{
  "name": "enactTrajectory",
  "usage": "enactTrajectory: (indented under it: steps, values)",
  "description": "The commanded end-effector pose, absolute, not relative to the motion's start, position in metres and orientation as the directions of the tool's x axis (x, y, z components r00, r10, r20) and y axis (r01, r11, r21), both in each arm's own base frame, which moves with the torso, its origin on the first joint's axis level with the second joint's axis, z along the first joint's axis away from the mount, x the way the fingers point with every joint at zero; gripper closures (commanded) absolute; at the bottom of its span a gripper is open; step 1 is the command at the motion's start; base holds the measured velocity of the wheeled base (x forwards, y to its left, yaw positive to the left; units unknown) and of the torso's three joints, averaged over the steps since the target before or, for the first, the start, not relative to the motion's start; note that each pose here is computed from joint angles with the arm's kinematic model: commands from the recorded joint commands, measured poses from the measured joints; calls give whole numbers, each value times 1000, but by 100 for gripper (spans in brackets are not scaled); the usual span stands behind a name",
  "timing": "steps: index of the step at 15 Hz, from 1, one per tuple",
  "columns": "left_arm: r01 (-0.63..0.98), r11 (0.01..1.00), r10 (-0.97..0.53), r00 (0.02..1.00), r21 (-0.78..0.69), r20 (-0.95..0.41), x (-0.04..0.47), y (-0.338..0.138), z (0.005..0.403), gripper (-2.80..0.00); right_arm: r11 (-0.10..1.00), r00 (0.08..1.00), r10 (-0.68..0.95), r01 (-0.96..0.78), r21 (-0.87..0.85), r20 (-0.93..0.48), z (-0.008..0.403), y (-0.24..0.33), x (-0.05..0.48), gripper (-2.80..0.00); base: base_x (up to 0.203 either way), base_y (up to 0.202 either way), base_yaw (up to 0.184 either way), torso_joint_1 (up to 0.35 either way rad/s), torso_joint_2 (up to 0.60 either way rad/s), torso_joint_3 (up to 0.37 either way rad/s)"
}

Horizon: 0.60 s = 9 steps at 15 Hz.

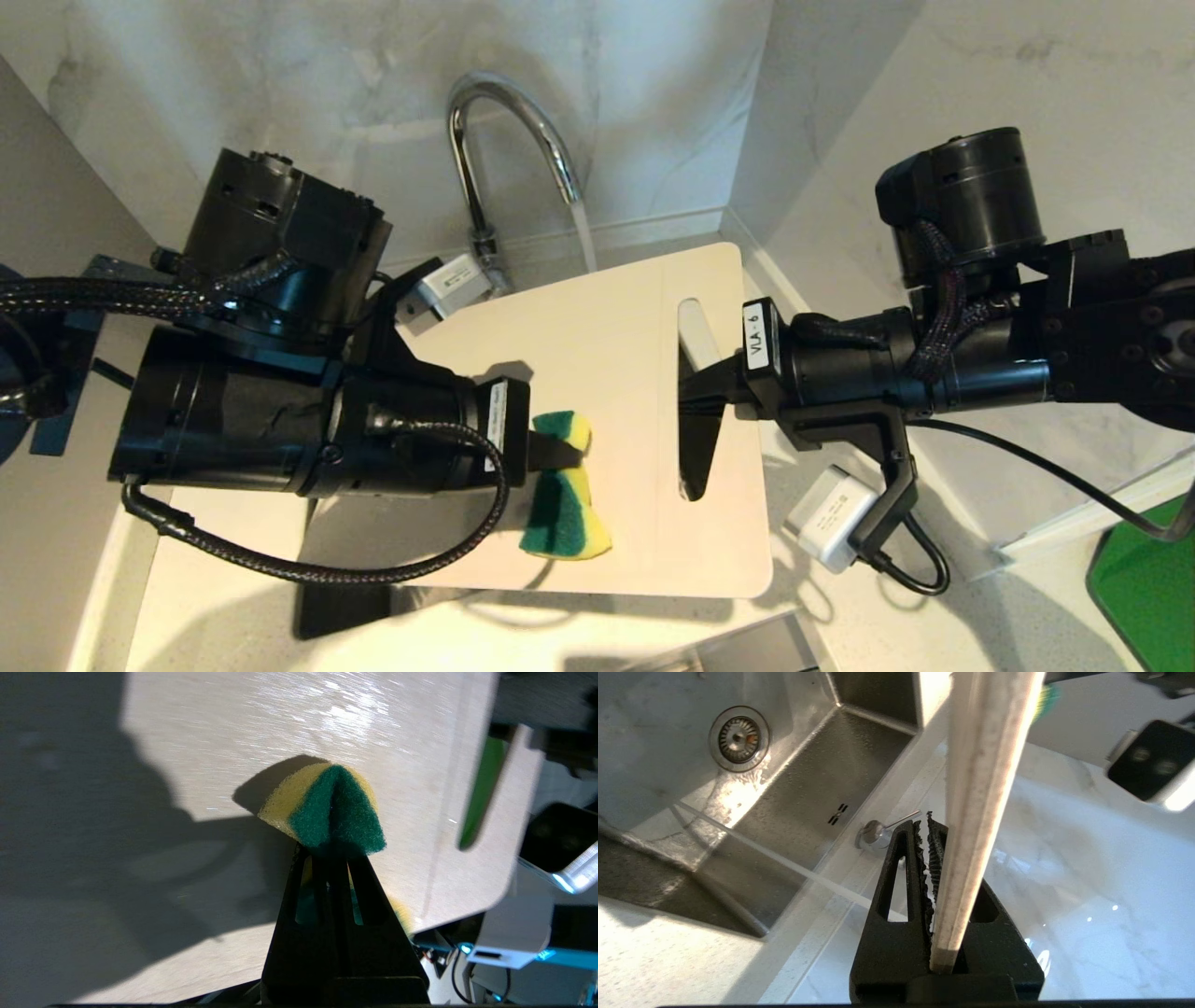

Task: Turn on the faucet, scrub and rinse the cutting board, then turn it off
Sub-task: Scrub the cutting board underwater

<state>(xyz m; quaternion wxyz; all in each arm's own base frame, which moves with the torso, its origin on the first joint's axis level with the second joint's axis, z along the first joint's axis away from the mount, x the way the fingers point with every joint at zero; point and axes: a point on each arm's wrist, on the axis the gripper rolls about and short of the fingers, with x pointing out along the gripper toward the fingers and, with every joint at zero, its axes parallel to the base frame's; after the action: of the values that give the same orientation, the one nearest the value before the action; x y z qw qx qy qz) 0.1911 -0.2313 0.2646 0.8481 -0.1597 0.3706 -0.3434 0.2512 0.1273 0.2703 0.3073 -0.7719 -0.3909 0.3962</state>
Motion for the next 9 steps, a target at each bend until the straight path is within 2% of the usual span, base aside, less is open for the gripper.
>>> enactTrajectory:
  steps: [1,9]
  values:
    - [430,736,-677,499,-524,-542,201,-228,257,0,-501,376,852,378,-779,-365,272,126,250,0,0,0,0,0,0,0]
    - [367,770,-633,542,-523,-552,207,-198,247,0,-510,392,843,361,-781,-369,269,120,251,0,0,0,0,0,0,0]
